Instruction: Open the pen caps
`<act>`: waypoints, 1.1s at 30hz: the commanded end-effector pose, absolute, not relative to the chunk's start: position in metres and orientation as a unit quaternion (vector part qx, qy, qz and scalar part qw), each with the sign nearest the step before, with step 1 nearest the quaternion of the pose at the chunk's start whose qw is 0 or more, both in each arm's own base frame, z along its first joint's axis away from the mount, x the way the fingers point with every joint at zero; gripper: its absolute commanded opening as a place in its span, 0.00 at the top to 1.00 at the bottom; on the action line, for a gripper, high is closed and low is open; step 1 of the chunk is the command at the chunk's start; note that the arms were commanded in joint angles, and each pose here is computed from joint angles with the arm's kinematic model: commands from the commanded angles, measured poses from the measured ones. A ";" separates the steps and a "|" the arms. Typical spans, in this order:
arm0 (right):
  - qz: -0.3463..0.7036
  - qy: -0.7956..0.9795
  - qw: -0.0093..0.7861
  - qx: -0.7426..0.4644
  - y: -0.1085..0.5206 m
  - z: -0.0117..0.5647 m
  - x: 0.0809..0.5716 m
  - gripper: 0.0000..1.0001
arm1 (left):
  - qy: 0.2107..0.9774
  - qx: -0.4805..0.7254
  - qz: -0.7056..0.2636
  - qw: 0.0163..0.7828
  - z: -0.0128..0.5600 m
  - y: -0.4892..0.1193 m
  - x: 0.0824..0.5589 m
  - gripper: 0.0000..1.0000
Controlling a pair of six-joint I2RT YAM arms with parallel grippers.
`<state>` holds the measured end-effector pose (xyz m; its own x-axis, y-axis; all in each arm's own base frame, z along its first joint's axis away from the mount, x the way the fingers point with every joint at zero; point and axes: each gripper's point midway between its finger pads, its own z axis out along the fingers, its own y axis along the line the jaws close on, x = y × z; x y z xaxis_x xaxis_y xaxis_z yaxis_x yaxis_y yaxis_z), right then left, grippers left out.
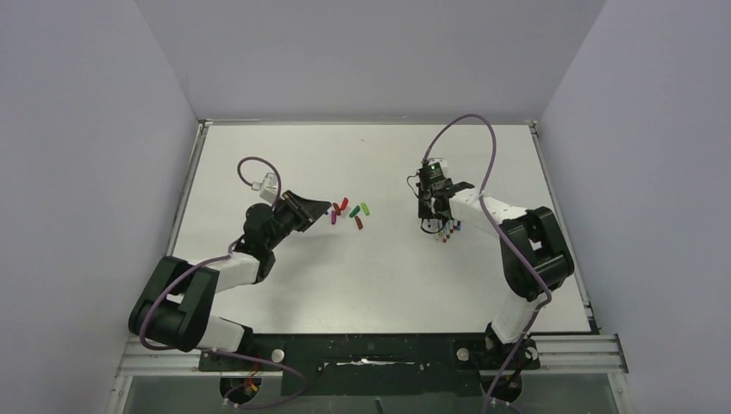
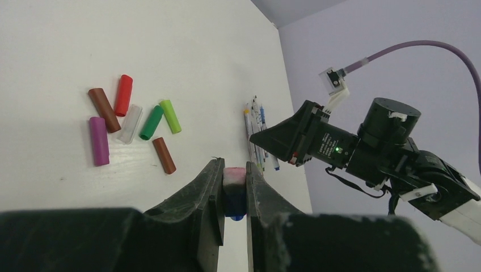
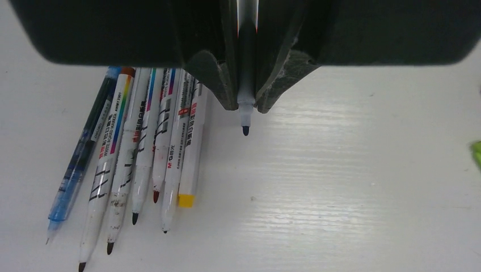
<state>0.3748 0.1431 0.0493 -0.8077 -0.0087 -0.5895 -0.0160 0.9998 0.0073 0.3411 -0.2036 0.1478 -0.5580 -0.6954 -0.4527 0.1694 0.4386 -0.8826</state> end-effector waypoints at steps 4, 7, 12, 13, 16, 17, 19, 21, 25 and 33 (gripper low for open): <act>0.036 0.948 0.316 -0.013 0.146 0.048 0.395 0.98 | 0.706 -0.161 -0.504 0.471 0.177 -0.204 0.354 1.00; 0.031 0.951 0.307 -0.012 0.144 0.042 0.393 0.90 | 0.707 -0.162 -0.503 0.470 0.175 -0.203 0.355 1.00; 0.030 0.954 0.299 -0.009 0.141 0.037 0.390 0.74 | 0.711 -0.162 -0.497 0.470 0.173 -0.203 0.356 1.00; 0.030 0.954 0.299 -0.009 0.141 0.037 0.389 0.73 | 0.712 -0.162 -0.496 0.470 0.172 -0.203 0.356 1.00; 0.030 0.954 0.298 -0.008 0.141 0.036 0.388 0.71 | 0.716 -0.163 -0.491 0.469 0.169 -0.202 0.358 1.00; 0.030 0.954 0.297 -0.008 0.141 0.036 0.388 0.71 | 0.718 -0.163 -0.488 0.470 0.168 -0.202 0.358 1.00; 0.031 0.954 0.298 -0.008 0.141 0.038 0.388 0.71 | 0.726 -0.163 -0.477 0.468 0.163 -0.201 0.361 1.00; 0.035 0.953 0.301 -0.007 0.142 0.043 0.388 0.71 | 0.736 -0.163 -0.459 0.470 0.157 -0.199 0.365 1.00; 0.044 0.946 0.320 -0.007 0.143 0.063 0.385 0.70 | 0.771 -0.162 -0.392 0.474 0.140 -0.188 0.380 1.00; 0.089 0.928 0.362 -0.024 0.162 0.108 0.372 0.60 | 0.825 -0.156 -0.264 0.474 0.101 -0.166 0.405 1.00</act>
<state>0.3736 0.1457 0.0740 -0.7921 0.0107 -0.6103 -0.0577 0.9941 0.0923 0.3873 -0.1790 0.1152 -0.5132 -0.5879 -0.6253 0.0374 0.7126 -0.7006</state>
